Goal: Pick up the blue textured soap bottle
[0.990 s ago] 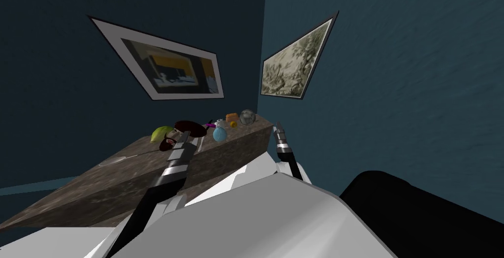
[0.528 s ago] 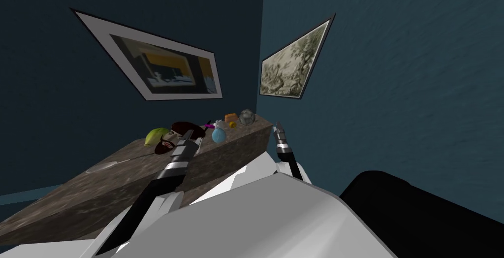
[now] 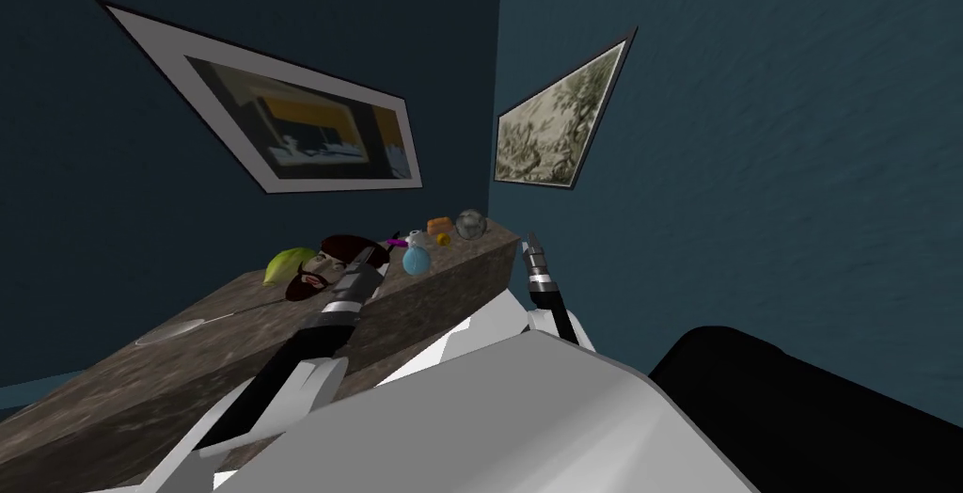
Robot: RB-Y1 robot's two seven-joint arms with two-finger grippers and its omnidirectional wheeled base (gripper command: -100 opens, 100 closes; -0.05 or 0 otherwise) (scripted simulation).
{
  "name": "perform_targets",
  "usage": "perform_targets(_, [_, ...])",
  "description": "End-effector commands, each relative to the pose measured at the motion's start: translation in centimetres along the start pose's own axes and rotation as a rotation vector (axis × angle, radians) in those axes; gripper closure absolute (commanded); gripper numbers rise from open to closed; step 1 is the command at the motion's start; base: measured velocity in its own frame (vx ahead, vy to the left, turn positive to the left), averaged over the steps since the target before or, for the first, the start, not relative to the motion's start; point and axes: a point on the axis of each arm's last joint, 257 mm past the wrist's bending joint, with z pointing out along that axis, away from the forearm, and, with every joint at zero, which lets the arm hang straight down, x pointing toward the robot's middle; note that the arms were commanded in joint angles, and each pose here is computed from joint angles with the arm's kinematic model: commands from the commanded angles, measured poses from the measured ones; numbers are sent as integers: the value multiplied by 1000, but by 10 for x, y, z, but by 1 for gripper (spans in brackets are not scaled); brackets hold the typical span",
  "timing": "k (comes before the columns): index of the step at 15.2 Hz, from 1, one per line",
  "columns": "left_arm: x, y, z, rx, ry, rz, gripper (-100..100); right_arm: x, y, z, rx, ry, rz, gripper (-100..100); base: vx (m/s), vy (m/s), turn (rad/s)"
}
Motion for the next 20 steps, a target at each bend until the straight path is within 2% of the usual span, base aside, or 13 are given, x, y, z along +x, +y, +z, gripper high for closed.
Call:
perform_targets(1, [-2, 7, 4, -38, 3, -31, -100, 0, 0, 0, 0, 0, 0, 0, 20, 24, -71])
perform_targets(2, [-2, 9, 4, -46, 1, -31, -100, 0, 0, 0, 0, 0, 0, 0, 15, 21, -30])
perform_targets(3, [-2, 9, 9, -60, 14, -72, -100, 0, 0, 0, 0, 0, 0, 0, 19, 20, -67])
perform_targets(5, [-4, 17, 9, -92, 6, -72, -100, 0, 0, 0, 0, 0, 0, 0, 21, 25, -49])
perform_targets(6, [-3, 16, 15, -107, 17, -115, -100, 0, 0, 0, 0, 0, 0, 0, 19, 26, -77])
perform_targets(8, [-5, 25, 13, -141, 8, -114, -100, 0, 0, 0, 0, 0, 0, 0, 21, 25, -51])
perform_targets(9, [-4, 22, 19, -149, 20, -159, -100, 0, 0, 0, 0, 0, 0, 0, 22, 23, -53])
perform_targets(12, [-6, 33, 18, -191, 8, -157, -100, 0, 0, 0, 0, 0, 0, 0, 17, 24, -41])
perform_targets(13, [-5, 33, 23, -209, 16, -203, -100, 0, 0, 0, 0, 0, 0, 0, 17, 17, -60])
perform_targets(15, [-7, 41, 21, -242, 7, -202, -100, 0, 0, 0, 0, 0, 0, 0, 18, 23, -66])
perform_targets(16, [-6, 39, 27, -254, 15, -249, -100, 0, 0, 0, 0, 0, 0, 0, 19, 29, -68])
perform_targets(19, [-8, 49, 24, -295, 2, -246, -100, 0, 0, 0, 0, 0, 0, 0, 19, 24, -36])
perform_targets(20, [-7, 48, 30, -313, 8, -293, -100, 0, 0, 0, 0, 0, 0, 0, 15, 18, -69])
